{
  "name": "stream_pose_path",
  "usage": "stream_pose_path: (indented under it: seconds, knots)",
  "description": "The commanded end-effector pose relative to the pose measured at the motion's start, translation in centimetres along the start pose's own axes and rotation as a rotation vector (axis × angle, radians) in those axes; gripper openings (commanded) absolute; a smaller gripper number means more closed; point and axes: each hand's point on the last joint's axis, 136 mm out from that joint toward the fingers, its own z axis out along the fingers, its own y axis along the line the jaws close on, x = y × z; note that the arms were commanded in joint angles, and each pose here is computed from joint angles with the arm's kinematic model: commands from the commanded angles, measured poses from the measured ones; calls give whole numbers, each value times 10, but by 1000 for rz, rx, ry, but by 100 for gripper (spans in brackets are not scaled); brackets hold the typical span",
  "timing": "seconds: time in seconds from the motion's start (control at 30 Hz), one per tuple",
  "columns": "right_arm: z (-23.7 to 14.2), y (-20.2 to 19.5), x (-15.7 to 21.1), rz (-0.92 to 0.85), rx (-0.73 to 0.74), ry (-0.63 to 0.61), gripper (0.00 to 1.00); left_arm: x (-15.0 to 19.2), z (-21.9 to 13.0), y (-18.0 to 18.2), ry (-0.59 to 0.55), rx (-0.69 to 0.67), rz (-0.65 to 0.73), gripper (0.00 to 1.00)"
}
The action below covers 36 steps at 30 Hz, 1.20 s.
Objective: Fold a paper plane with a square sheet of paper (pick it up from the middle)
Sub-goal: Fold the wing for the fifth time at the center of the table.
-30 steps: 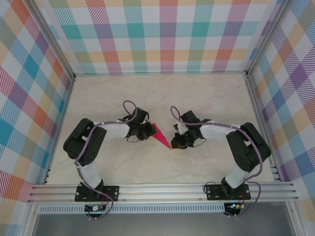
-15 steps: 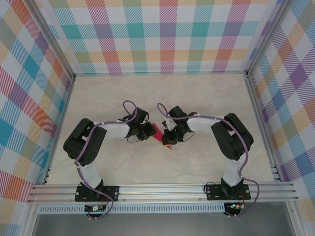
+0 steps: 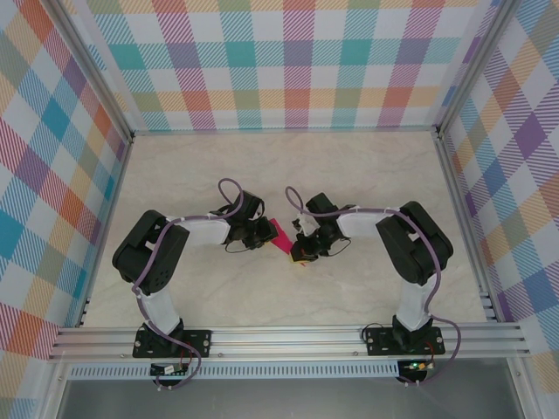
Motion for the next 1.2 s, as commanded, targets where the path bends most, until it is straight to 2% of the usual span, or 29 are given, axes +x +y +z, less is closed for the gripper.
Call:
stream_pose_path:
  seconds: [0.0, 0.33, 0.53, 0.67, 0.93, 1.17]
  knots:
    - [3, -34, 42, 118, 81, 101, 3, 20, 17, 91, 41, -308, -65, 20]
    - [-7, -39, 57, 144, 43, 63, 3, 20, 17, 89, 43, -300, -61, 20]
    - [-40, 13, 20, 18, -78, -92, 3, 21, 20, 84, 57, -278, -57, 20]
    - [-47, 31, -2, -27, -85, -143, 4, 22, 21, 82, 60, -270, -54, 20]
    - [-25, 22, -21, 10, -63, -123, 4, 23, 20, 77, 71, -259, -40, 20]
    - [-10, 2, -14, 56, -13, -77, 4, 21, 20, 66, 75, -232, -17, 20]
